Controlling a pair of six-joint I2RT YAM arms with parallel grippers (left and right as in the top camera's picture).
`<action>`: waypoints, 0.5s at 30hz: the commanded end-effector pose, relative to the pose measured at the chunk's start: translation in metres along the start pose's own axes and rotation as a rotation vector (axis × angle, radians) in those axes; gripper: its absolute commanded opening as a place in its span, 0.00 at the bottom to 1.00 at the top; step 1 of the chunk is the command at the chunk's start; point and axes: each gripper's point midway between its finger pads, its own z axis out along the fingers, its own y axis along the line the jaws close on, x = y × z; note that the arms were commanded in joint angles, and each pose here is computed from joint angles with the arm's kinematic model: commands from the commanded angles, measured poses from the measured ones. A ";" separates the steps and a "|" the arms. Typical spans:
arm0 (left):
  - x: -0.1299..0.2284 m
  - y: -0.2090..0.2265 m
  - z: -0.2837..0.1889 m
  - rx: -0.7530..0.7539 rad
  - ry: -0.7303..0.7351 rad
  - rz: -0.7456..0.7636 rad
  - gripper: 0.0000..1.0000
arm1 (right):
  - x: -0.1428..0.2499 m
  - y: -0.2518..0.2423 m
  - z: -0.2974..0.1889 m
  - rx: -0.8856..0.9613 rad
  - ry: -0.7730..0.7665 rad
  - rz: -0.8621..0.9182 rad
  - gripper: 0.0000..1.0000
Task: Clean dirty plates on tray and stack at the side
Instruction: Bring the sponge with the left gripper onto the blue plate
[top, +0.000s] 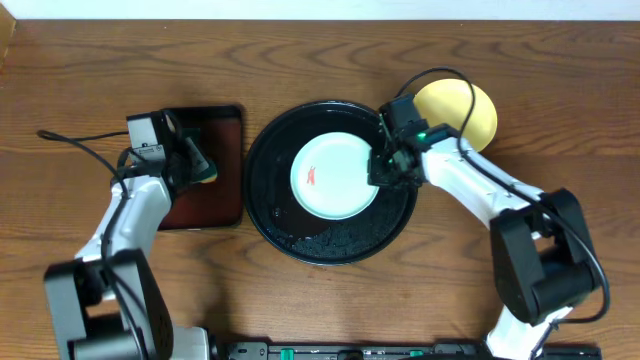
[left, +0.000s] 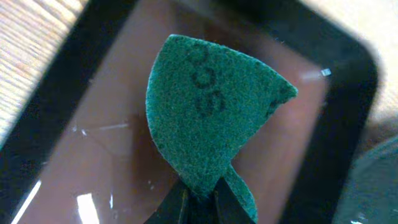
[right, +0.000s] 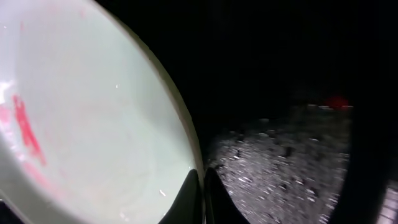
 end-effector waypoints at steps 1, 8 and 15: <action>0.019 0.011 0.025 -0.034 0.073 0.008 0.08 | 0.001 0.009 0.002 -0.024 0.007 -0.006 0.01; 0.030 0.018 0.042 -0.050 0.112 0.006 0.08 | 0.006 0.012 0.001 -0.039 0.027 -0.007 0.01; -0.004 0.001 0.009 -0.004 0.001 0.014 0.07 | 0.006 0.011 0.002 -0.021 0.019 -0.086 0.01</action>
